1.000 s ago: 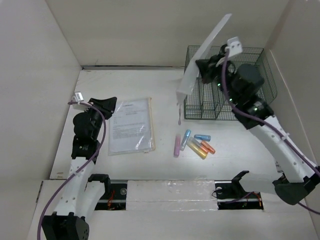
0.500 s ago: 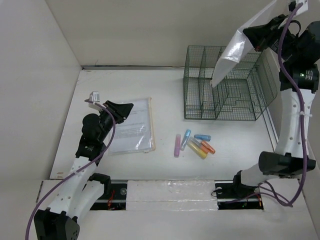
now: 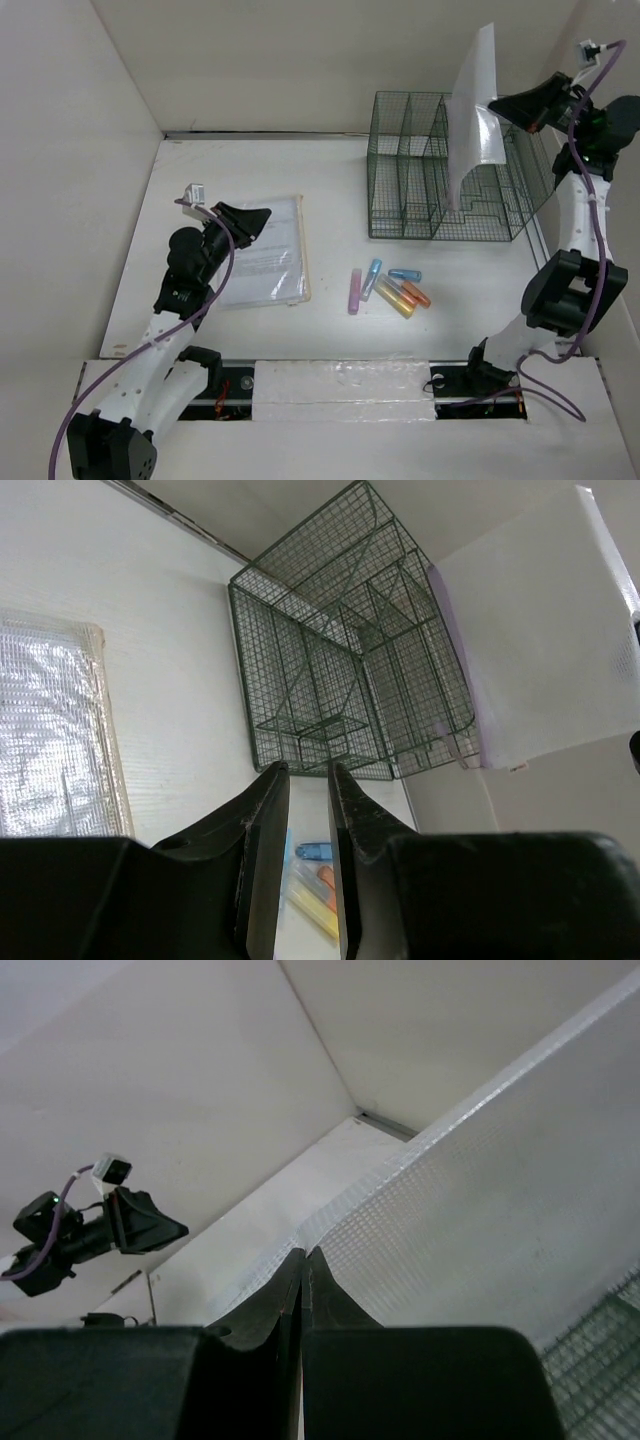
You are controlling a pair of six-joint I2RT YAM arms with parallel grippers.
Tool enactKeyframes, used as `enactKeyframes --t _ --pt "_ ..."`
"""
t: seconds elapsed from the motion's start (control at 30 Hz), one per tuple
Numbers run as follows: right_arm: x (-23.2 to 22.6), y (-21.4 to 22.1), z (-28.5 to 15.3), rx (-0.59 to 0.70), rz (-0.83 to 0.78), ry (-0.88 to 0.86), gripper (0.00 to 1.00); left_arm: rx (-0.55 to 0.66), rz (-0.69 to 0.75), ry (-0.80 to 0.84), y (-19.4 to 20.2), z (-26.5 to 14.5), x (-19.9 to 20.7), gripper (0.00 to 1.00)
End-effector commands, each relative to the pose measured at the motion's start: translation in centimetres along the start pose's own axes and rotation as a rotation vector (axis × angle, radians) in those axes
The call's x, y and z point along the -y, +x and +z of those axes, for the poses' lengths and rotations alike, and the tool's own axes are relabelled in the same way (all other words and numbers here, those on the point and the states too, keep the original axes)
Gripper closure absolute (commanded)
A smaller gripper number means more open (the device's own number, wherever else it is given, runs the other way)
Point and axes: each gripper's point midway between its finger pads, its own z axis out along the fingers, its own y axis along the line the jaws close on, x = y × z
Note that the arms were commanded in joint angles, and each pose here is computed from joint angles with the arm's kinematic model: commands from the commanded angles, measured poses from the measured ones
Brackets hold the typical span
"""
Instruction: Organize the desk
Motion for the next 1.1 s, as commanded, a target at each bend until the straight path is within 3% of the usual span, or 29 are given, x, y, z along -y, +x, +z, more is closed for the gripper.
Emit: enactKeyframes --t 0.0,0.2,0.27,0.3,0.4,0.6,0.83,0.93,0.97,1.07 --pt "0.4 0.6 -3.6 0.004 -0.022 0.034 1.00 0.008 0.013 0.062 -0.2 0.2 1.5 0.82" --pt "7.2 5.4 -7.9 0.026 0.155 0.283 1.00 -0.026 0.013 0.066 0.4 0.6 2.1 0.83" --pt "8.3 4.1 -9.5 0.016 0.137 0.422 1.00 -0.023 0.019 0.062 0.3 0.5 2.2 0.83" --pt "11.1 6.0 -11.6 -0.047 0.150 0.628 1.00 -0.020 0.018 0.064 0.2 0.4 2.3 0.83" --pt "13.0 5.1 -14.7 -0.123 0.089 0.965 1.00 -0.023 0.016 0.064 0.5 0.2 2.2 0.83" --pt "13.7 3.8 -17.8 -0.104 0.061 1.202 1.00 -0.030 0.012 0.059 1.0 0.1 1.9 0.83" --pt "15.6 6.5 -19.1 -0.216 0.081 1.329 1.00 -0.036 0.006 0.068 1.2 0.2 1.9 0.84" --pt "16.3 7.0 -19.6 -0.234 0.085 1.366 0.80 -0.035 0.003 0.067 1.3 0.3 1.8 0.84" --pt "16.5 6.8 -19.7 -0.233 0.082 1.378 0.68 -0.033 0.004 0.070 1.2 0.2 1.9 0.84" --pt "17.2 7.2 -19.3 -0.257 0.084 1.395 0.56 -0.030 0.005 0.067 1.2 0.1 1.8 0.84"
